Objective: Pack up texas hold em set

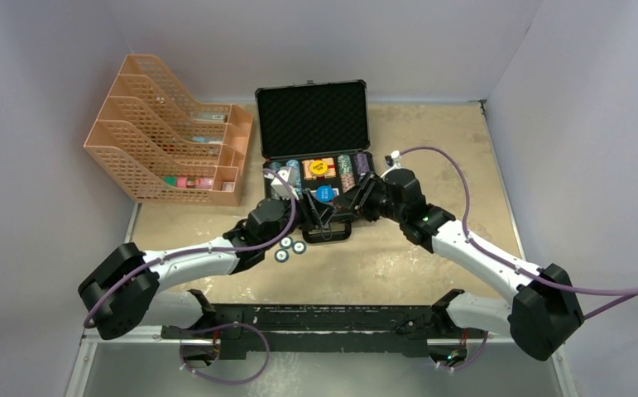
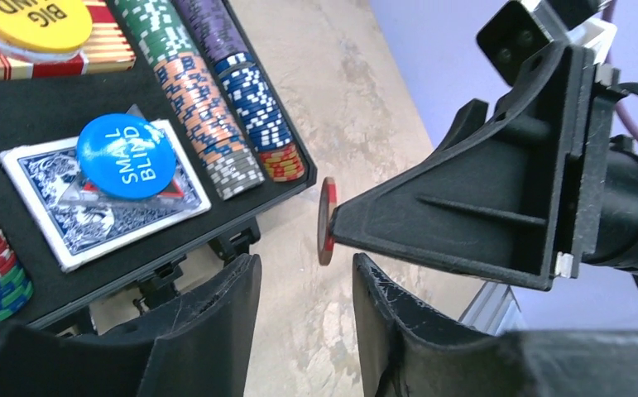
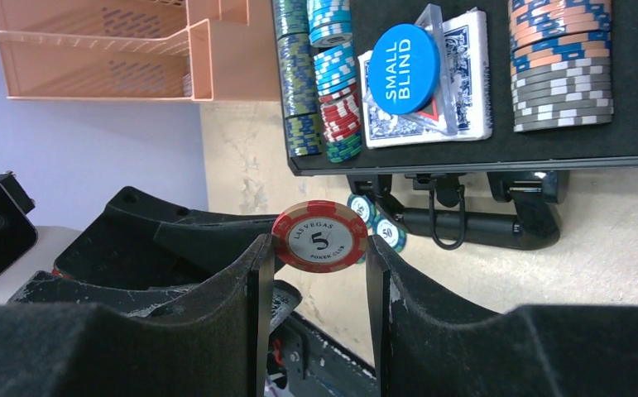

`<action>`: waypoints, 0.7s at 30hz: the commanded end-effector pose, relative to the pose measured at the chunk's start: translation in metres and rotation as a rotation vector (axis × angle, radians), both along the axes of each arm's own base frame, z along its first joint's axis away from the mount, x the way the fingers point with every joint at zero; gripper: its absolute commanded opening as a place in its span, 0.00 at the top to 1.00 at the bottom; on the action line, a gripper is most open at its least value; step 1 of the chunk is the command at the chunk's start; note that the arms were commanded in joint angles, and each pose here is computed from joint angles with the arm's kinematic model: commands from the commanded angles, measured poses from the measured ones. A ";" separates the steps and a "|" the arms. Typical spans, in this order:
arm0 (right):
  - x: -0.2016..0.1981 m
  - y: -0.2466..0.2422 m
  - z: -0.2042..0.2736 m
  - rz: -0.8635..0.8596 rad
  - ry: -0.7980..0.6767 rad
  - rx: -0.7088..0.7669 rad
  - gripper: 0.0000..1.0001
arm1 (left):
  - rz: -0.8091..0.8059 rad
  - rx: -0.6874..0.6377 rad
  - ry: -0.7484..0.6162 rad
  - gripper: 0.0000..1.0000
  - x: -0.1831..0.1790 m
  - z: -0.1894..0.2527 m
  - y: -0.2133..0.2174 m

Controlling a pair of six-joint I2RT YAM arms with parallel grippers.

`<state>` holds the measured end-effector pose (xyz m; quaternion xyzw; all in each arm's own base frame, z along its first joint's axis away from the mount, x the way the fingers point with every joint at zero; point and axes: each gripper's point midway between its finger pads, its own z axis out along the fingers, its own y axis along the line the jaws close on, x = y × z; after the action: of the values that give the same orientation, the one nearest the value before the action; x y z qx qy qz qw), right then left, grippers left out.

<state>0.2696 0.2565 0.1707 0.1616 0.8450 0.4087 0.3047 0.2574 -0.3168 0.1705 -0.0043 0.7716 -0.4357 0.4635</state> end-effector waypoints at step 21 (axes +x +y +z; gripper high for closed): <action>0.020 -0.009 0.031 -0.035 -0.037 0.043 0.39 | -0.054 0.038 -0.259 1.00 0.016 0.051 -0.018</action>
<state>0.2740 0.2579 0.1811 0.1780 0.8318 0.4362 0.2937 0.2665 -0.3294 0.1869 0.0403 0.7429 -0.4385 0.5042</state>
